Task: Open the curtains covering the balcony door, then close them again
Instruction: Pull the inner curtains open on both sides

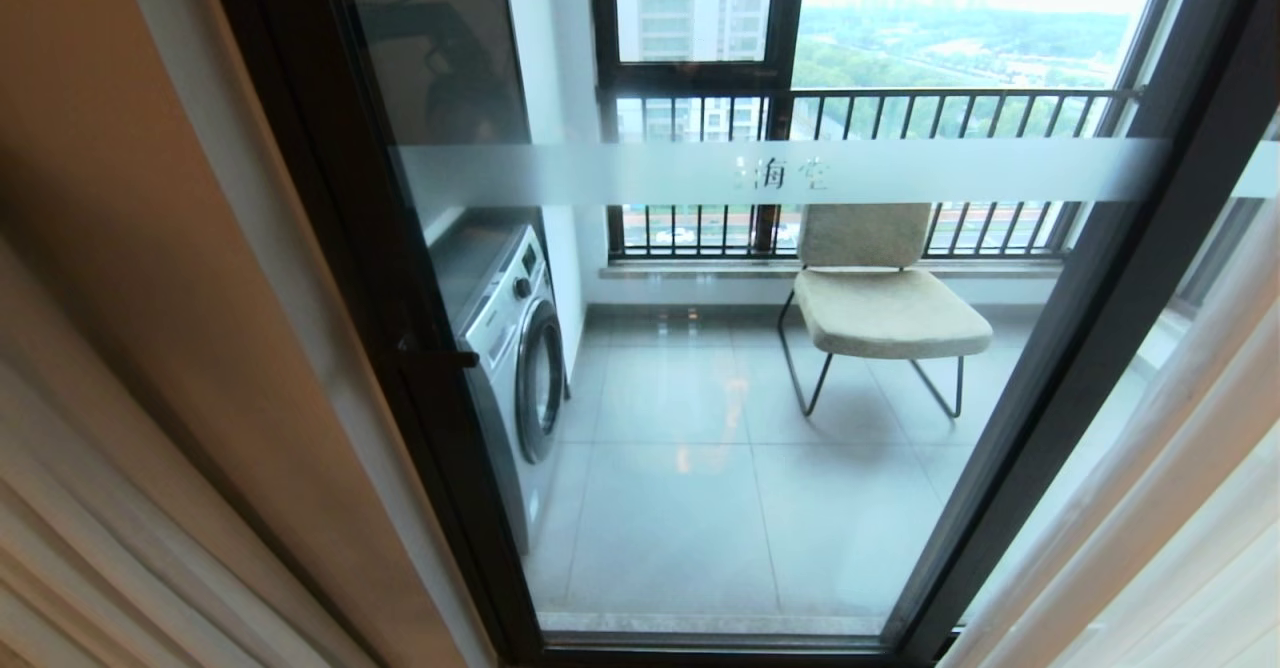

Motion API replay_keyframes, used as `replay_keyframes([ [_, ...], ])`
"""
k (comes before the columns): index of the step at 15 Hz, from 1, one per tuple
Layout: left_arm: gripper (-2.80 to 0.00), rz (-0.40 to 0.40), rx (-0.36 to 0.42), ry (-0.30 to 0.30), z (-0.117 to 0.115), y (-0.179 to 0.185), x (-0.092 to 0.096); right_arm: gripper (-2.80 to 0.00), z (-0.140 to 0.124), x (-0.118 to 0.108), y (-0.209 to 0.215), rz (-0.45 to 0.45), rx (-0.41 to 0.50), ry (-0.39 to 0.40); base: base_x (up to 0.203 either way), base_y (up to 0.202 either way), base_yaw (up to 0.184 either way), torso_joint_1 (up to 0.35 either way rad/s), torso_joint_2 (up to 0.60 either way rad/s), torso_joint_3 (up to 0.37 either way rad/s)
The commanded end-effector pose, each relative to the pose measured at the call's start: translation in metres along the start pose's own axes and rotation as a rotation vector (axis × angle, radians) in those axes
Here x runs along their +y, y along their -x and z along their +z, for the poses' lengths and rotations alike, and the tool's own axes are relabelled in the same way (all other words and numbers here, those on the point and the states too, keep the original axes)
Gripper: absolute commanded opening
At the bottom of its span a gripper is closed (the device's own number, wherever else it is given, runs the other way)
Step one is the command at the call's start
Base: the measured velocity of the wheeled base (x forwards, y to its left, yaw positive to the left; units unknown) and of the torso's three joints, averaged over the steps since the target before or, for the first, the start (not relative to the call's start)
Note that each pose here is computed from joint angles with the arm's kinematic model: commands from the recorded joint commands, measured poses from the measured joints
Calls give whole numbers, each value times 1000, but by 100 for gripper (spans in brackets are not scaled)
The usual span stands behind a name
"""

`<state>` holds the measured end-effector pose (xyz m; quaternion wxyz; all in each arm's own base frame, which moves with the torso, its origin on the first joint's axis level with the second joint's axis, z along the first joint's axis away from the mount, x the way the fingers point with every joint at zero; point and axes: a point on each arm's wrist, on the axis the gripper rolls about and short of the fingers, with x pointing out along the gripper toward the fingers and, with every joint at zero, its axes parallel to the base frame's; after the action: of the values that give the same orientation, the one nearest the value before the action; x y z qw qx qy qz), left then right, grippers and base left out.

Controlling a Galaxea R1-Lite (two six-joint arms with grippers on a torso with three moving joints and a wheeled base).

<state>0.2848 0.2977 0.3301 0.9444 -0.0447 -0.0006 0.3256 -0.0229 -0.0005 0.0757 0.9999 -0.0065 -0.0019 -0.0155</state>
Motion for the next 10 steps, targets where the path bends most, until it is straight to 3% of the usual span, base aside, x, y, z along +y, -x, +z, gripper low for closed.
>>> replay_keyframes([
  [1, -280, 26, 44, 9, -20, -19, 15, -280, 0, 0, 0, 0, 1, 1, 0, 0, 0, 0, 0, 0],
  [4, -280, 51, 63, 14, -31, -29, 28, -280, 0, 0, 0, 0, 1, 1, 0, 0, 0, 0, 0, 0],
  [10, -280, 58, 64, 15, -34, -31, 31, -280, 0, 0, 0, -1, 1, 1, 0, 0, 0, 0, 0, 0],
])
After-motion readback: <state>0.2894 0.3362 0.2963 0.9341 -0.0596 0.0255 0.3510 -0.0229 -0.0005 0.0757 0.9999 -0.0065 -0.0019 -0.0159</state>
